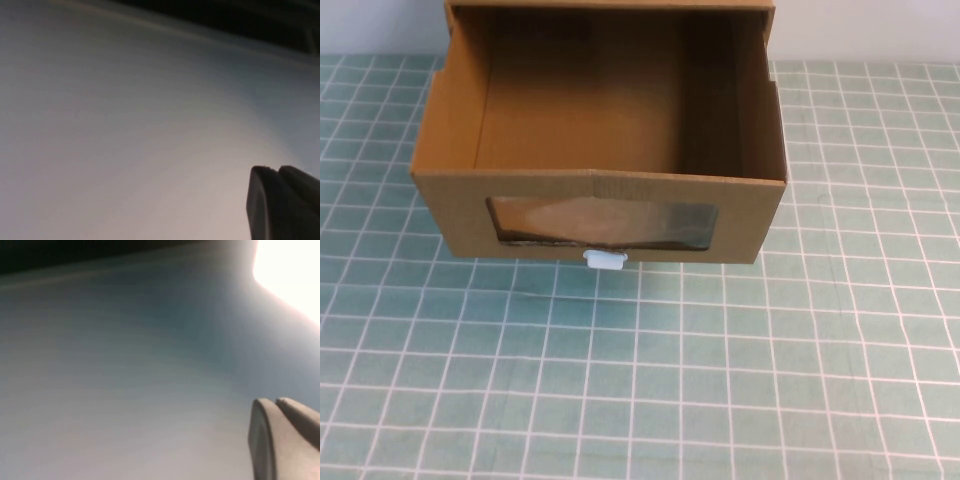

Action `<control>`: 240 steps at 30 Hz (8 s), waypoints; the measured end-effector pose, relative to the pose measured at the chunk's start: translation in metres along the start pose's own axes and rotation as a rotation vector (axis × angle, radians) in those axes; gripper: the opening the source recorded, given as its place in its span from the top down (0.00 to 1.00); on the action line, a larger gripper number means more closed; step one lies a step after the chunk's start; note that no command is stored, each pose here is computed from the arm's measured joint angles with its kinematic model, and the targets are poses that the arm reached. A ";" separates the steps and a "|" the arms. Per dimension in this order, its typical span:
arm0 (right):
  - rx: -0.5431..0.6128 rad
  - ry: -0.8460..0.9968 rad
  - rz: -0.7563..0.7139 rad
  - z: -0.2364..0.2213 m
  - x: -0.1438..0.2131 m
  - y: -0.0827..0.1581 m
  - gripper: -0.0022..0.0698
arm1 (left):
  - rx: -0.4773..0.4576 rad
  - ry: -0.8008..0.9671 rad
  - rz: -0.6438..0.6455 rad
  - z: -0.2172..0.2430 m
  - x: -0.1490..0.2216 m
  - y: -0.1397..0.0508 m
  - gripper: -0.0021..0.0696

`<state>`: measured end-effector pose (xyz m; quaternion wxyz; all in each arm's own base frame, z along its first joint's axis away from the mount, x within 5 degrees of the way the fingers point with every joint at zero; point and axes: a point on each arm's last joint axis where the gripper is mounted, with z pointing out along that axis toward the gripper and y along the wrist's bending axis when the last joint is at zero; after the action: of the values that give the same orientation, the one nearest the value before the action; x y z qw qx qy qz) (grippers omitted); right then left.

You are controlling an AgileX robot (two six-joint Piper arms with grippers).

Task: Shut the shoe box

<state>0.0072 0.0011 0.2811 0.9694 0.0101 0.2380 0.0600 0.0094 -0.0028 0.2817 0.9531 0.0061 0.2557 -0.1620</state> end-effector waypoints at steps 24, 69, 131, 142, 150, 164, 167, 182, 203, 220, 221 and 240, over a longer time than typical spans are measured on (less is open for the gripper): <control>0.126 0.480 0.290 0.236 -0.133 0.015 0.99 | -0.107 0.511 -0.011 0.187 -0.130 -0.018 0.98; -1.027 1.483 -0.294 0.180 0.144 0.173 0.99 | 0.298 1.671 -0.284 0.325 0.274 0.005 0.98; -0.904 1.203 -0.645 0.144 0.333 0.254 0.99 | 0.345 1.703 -0.389 0.312 0.315 0.006 0.98; -0.904 1.164 -0.634 0.154 0.349 0.262 0.99 | 0.348 1.707 -0.388 0.311 0.314 0.006 0.98; -0.896 1.163 -0.627 0.157 0.359 0.261 0.99 | 0.350 1.705 -0.385 0.312 0.315 0.006 0.98; -0.887 1.192 -0.413 0.166 0.304 0.255 0.99 | 0.365 1.680 -0.332 0.319 0.295 0.008 0.98; -0.813 1.204 -0.367 0.178 0.280 0.247 0.99 | 0.372 1.648 -0.315 0.327 0.279 0.005 0.98; -0.536 1.575 -0.727 0.236 0.221 0.160 0.99 | 0.358 1.445 -0.040 0.359 0.105 -0.013 0.98; -0.201 1.178 0.140 0.169 0.050 0.045 0.99 | 0.138 1.147 0.152 0.175 -0.019 -0.017 0.98; -0.064 1.242 0.069 0.024 0.039 -0.008 0.99 | 0.034 1.237 0.079 0.026 0.034 -0.007 0.98; -0.070 1.244 0.071 0.019 0.042 -0.008 0.99 | 0.029 1.247 0.076 0.022 0.038 -0.006 0.98; -0.077 1.299 0.051 0.000 0.055 -0.008 0.99 | -0.034 1.229 0.065 0.003 0.059 0.002 0.98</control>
<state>0.0562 0.0002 0.2555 0.6262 -0.0573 0.7729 0.0853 0.0595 -0.0196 0.2552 0.6358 0.0907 0.7605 -0.0955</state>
